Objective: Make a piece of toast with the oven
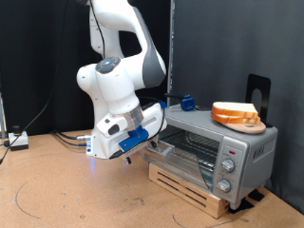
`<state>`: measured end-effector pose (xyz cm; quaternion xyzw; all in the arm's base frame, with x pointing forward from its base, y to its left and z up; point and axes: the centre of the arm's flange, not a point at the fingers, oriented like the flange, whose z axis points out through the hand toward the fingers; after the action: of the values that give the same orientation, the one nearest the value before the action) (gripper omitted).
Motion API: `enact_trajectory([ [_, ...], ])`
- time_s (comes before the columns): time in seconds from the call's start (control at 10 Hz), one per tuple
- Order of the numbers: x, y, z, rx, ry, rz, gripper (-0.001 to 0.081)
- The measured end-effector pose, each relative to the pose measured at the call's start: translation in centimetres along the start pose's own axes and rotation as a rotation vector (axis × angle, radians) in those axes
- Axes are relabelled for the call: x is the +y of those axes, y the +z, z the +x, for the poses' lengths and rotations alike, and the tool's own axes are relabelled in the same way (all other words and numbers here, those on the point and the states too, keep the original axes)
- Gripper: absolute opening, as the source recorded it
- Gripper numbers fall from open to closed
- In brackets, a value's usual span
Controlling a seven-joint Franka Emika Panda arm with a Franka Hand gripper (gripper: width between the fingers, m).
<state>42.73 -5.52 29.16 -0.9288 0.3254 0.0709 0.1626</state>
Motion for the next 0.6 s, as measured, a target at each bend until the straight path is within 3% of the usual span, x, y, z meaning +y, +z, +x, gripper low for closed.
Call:
enact_trajectory([
  [0.3,0.5,0.2,0.3,0.015,0.000,-0.038,0.0807],
  [0.6,1.5,1.0,2.1,0.078,0.046,-0.059,0.0807],
])
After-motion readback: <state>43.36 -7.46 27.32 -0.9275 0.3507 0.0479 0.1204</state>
